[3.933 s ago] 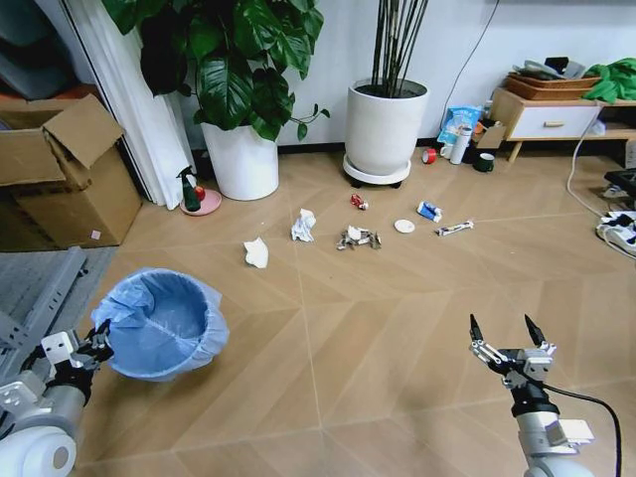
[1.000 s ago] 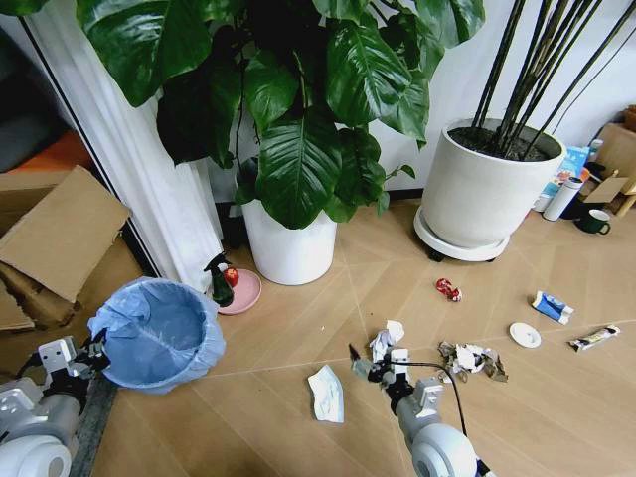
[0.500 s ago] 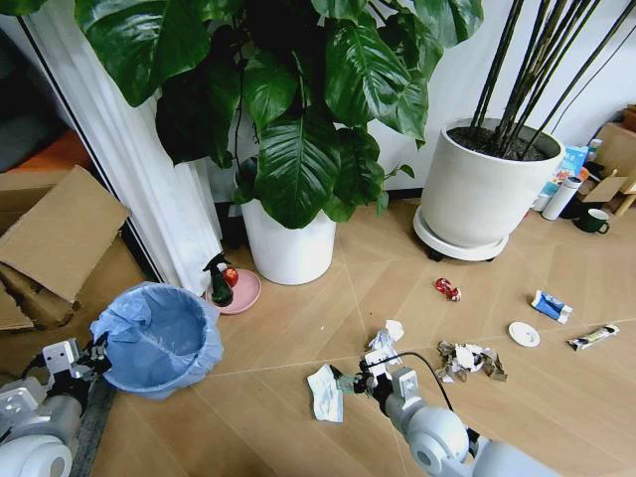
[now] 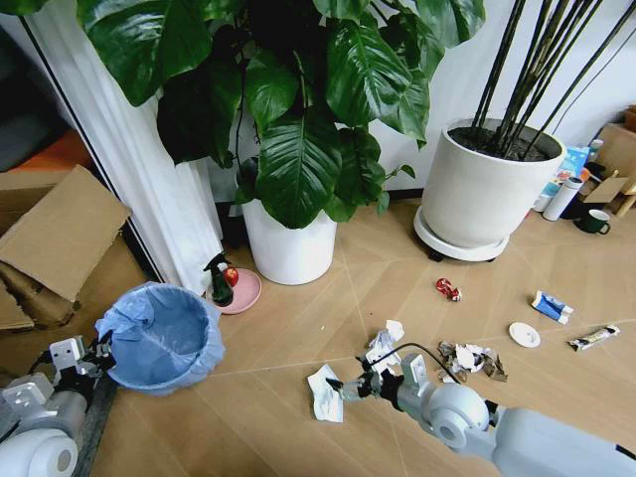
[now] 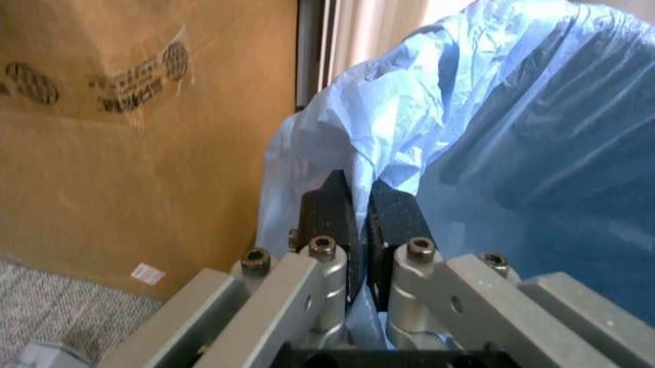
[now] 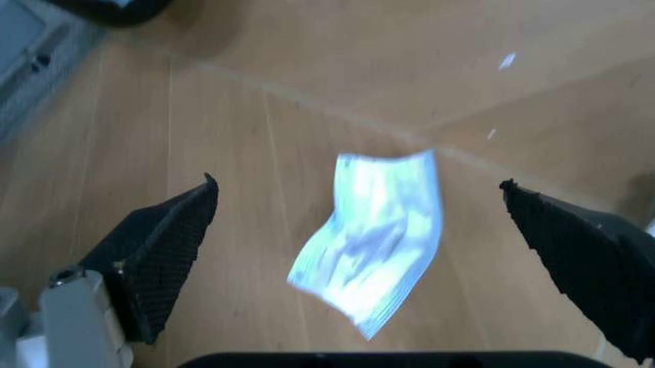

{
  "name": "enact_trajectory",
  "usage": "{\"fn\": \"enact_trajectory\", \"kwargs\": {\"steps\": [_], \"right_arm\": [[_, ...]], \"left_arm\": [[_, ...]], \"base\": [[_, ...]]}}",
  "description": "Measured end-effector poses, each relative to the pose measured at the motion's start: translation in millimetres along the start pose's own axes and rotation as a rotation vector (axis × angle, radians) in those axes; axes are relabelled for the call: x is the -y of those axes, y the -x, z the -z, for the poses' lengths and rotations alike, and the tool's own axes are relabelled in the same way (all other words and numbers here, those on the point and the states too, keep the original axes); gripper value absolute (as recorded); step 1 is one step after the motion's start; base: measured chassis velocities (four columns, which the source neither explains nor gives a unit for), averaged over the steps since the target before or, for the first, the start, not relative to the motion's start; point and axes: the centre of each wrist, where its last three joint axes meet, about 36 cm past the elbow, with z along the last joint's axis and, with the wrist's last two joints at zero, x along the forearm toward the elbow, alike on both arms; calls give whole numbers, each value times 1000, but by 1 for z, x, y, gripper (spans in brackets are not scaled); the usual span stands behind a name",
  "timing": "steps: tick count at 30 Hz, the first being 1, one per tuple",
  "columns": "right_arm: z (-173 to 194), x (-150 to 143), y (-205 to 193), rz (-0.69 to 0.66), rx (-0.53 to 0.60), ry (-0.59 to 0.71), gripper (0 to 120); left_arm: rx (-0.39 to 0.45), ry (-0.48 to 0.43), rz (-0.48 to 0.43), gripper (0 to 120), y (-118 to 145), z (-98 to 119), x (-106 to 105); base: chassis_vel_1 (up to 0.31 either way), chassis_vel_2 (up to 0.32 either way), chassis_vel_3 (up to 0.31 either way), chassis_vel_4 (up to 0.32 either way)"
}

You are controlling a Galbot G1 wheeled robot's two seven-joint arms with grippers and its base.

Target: Pick up the trash bin and place the garbage on the floor into it.

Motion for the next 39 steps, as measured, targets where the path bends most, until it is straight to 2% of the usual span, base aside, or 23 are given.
{"fn": "enact_trajectory", "kwargs": {"steps": [4, 6, 17, 30, 39], "right_arm": [[3, -7, 13, 27, -28, 10, 100], [-1, -18, 28, 33, -85, 26, 100], [-16, -27, 85, -82, -241, 49, 100], [-15, -22, 119, -141, -267, 26, 100], [-8, -29, 147, -144, -270, -18, 100]], "left_arm": [[1, -5, 8, 0, -1, -1, -3], [0, -8, 15, 0, -3, -2, -7], [10, -12, 18, 0, -4, 4, -8], [9, -11, 21, 0, -2, 4, -11], [9, -10, 21, 0, 0, 5, -13]], "base": [[0, 0, 0, 0], [0, 0, 0, 0], [0, 0, 0, 0], [0, 0, 0, 0], [0, 0, 0, 0]]}}
